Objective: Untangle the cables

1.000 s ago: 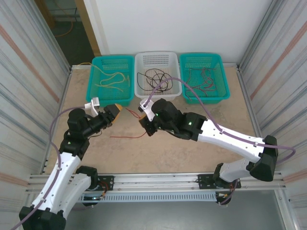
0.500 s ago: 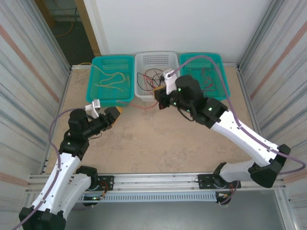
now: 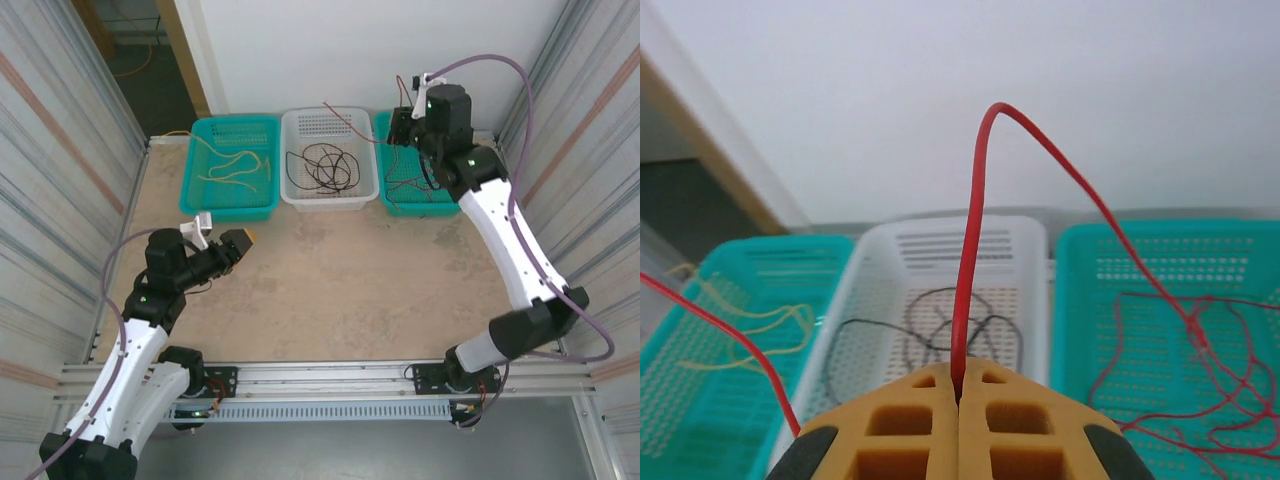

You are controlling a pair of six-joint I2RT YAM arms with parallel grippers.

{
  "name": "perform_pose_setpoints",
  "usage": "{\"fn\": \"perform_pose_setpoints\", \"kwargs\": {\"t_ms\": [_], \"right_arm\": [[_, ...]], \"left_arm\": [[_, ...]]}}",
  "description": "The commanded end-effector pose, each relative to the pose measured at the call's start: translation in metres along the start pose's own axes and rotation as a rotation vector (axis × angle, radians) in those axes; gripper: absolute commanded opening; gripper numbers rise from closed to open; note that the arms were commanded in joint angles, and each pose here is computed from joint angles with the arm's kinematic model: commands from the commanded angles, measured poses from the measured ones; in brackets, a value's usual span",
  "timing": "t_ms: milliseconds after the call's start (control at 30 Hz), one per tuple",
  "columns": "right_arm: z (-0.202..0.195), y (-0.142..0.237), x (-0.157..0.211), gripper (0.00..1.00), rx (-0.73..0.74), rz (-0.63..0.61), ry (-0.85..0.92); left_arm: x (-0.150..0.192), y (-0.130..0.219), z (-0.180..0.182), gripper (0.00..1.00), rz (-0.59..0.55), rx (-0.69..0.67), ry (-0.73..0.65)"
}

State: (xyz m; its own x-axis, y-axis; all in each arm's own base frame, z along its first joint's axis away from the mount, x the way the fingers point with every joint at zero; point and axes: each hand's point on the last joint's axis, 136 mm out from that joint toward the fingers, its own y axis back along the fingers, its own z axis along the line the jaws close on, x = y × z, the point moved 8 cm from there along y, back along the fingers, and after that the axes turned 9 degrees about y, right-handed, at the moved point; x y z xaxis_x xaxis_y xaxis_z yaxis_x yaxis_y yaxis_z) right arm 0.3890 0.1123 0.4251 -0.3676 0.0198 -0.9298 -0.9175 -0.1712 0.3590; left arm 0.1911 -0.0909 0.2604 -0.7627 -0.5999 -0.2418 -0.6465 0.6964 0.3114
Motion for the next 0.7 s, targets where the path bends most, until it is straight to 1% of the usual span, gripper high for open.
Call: {"fn": "perform_pose_setpoints", "kwargs": {"t_ms": [0,33,67,233,267,300,333,400,433,533,667], "right_arm": [[-0.024,-0.013,-0.005,0.0,0.087,0.024,-0.049],[-0.03,-0.023,0.001,0.0,0.104,0.055,-0.052],[-0.035,-0.027,-0.004,0.0,0.114,0.051,-0.057],[-0.057,-0.058,0.01,0.02,0.202,0.111,-0.035],[-0.062,-0.064,0.013,0.04,0.22,0.127,-0.037],[-0.067,-0.069,0.015,0.1,0.232,0.142,-0.04],[-0.071,-0.074,0.017,0.22,0.237,0.162,-0.04],[-0.073,-0.081,0.02,0.39,0.241,0.205,-0.031],[-0.072,-0.081,0.018,0.42,0.241,0.21,-0.027],[-0.071,-0.072,0.016,0.48,0.241,0.192,-0.03],[-0.064,-0.048,0.011,0.51,0.21,0.137,-0.047]], "left_arm": [[-0.002,0.006,-0.014,0.62,-0.004,0.027,-0.057],[-0.002,0.007,-0.014,0.62,-0.007,0.027,-0.06],[-0.002,0.007,-0.014,0.62,-0.008,0.026,-0.062],[-0.004,0.007,-0.018,0.62,-0.009,0.024,-0.081],[-0.004,0.007,-0.019,0.62,-0.007,0.024,-0.084],[-0.004,0.007,-0.02,0.62,-0.006,0.026,-0.087],[-0.005,0.007,-0.021,0.62,-0.006,0.025,-0.09],[-0.005,0.007,-0.021,0.62,-0.006,0.025,-0.094],[-0.005,0.008,-0.022,0.62,-0.005,0.024,-0.097],[-0.005,0.012,-0.024,0.63,-0.016,0.01,-0.126],[-0.008,0.02,-0.031,0.66,-0.055,-0.034,-0.202]]}}
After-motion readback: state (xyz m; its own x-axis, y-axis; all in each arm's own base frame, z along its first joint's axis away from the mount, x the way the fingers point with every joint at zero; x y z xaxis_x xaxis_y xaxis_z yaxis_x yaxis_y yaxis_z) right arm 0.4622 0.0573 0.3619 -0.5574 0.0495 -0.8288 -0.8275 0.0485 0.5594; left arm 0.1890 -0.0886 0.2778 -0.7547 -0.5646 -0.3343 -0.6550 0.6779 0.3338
